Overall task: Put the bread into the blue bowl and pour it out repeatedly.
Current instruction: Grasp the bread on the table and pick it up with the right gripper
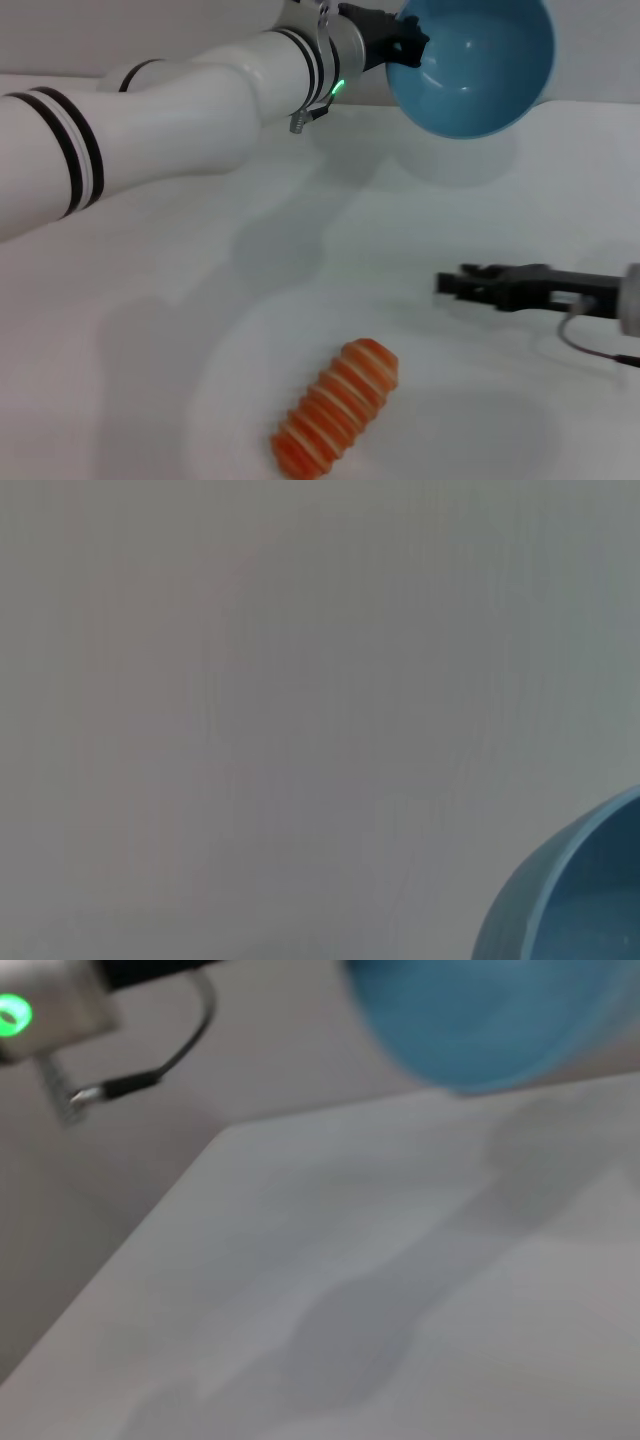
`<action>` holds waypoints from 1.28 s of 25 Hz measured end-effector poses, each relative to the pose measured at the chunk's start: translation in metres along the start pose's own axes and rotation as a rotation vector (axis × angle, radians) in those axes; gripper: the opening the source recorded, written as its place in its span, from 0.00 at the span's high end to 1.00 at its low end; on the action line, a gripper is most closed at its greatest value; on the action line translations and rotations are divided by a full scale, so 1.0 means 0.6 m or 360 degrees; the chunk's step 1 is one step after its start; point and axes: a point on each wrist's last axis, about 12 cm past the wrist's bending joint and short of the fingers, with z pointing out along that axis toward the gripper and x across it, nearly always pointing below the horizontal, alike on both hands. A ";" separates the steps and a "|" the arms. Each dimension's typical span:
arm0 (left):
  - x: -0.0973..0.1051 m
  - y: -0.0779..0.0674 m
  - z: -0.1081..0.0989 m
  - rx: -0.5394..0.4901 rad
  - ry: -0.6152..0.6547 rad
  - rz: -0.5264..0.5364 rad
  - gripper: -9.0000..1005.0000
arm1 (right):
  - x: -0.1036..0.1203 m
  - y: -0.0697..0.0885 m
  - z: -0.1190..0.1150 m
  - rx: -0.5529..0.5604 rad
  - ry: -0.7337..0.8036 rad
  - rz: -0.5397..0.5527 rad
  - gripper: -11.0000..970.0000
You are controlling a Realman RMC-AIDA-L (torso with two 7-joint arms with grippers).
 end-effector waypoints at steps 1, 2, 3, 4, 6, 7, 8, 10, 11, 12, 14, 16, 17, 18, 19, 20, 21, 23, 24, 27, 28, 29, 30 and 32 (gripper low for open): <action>0.002 0.001 0.000 -0.0002 0.0001 -0.0003 0.99 | -0.003 0.006 0.012 -0.0026 0.0037 -0.0006 0.40; 0.003 0.001 -0.001 -0.0004 0.0003 -0.0007 0.99 | -0.007 0.011 0.021 -0.0048 0.0058 -0.0011 0.40; 0.005 0.001 -0.001 -0.0004 0.0004 -0.0009 0.99 | -0.010 0.014 0.026 -0.0062 0.0068 -0.0013 0.40; 0.005 0.001 -0.001 -0.0005 0.0005 -0.0010 0.99 | -0.010 0.017 0.029 -0.0076 0.0077 -0.0015 0.40; 0.007 0.001 -0.002 -0.0006 0.0007 -0.0017 0.99 | -0.011 0.026 0.036 -0.0131 0.0104 -0.0033 0.40; 0.009 0.002 -0.002 -0.0009 0.0008 -0.0022 0.99 | -0.013 0.030 0.037 -0.0160 0.0114 -0.0033 0.40; 0.010 0.003 -0.003 -0.0011 0.0009 -0.0026 0.99 | -0.014 0.034 0.036 -0.0190 0.0122 -0.0023 0.40; 0.013 0.004 -0.004 -0.0015 0.0010 -0.0033 0.99 | -0.016 0.040 0.032 -0.0244 0.0128 -0.0016 0.40; 0.014 0.004 -0.004 -0.0016 0.0009 -0.0034 0.99 | -0.016 0.040 0.031 -0.0254 0.0126 -0.0022 0.40; 0.014 0.004 -0.004 -0.0017 0.0008 -0.0035 0.99 | -0.015 0.041 0.029 -0.0261 0.0123 -0.0033 0.40; 0.015 0.005 -0.004 -0.0019 0.0008 -0.0035 0.99 | -0.010 0.041 0.030 -0.0260 0.0079 -0.0024 0.31; 0.016 0.006 -0.005 -0.0023 0.0009 -0.0039 0.99 | -0.006 0.037 0.031 -0.0236 0.0030 0.0022 0.26; 0.017 0.007 -0.005 -0.0024 0.0009 -0.0040 0.99 | -0.004 0.035 0.031 -0.0223 0.0024 0.0040 0.25; 0.018 0.007 -0.006 -0.0025 0.0011 -0.0041 0.99 | -0.002 0.034 0.032 -0.0210 0.0035 0.0071 0.24; 0.019 0.007 -0.006 -0.0026 0.0012 -0.0042 0.99 | -0.002 0.033 0.034 -0.0201 0.0055 0.0095 0.24; 0.019 0.006 -0.006 -0.0024 0.0012 -0.0041 0.99 | -0.002 0.034 0.037 -0.0194 0.0077 0.0120 0.23; 0.019 0.006 -0.006 -0.0021 0.0011 -0.0040 0.99 | 0.000 0.035 0.043 -0.0180 0.0115 0.0130 0.23; 0.019 0.005 -0.006 -0.0018 0.0010 -0.0035 0.99 | 0.004 0.040 0.059 -0.0165 0.0195 0.0129 0.23; 0.019 0.004 -0.006 -0.0017 0.0010 -0.0033 0.99 | 0.007 0.043 0.065 -0.0158 0.0230 0.0132 0.23; 0.019 0.004 -0.006 -0.0017 0.0009 -0.0033 0.99 | 0.011 0.047 0.082 -0.0131 0.0309 0.0147 0.23; 0.019 0.004 -0.006 -0.0017 0.0009 -0.0033 0.99 | 0.011 0.048 0.085 -0.0122 0.0322 0.0152 0.23; 0.019 0.005 -0.006 -0.0018 0.0009 -0.0034 0.99 | 0.011 0.048 0.086 -0.0118 0.0325 0.0156 0.23; 0.020 0.005 -0.007 -0.0018 0.0010 -0.0034 0.99 | 0.012 0.048 0.087 -0.0117 0.0328 0.0160 0.23; 0.020 0.005 -0.007 -0.0019 0.0011 -0.0035 0.99 | 0.014 0.049 0.087 -0.0118 0.0332 0.0168 0.23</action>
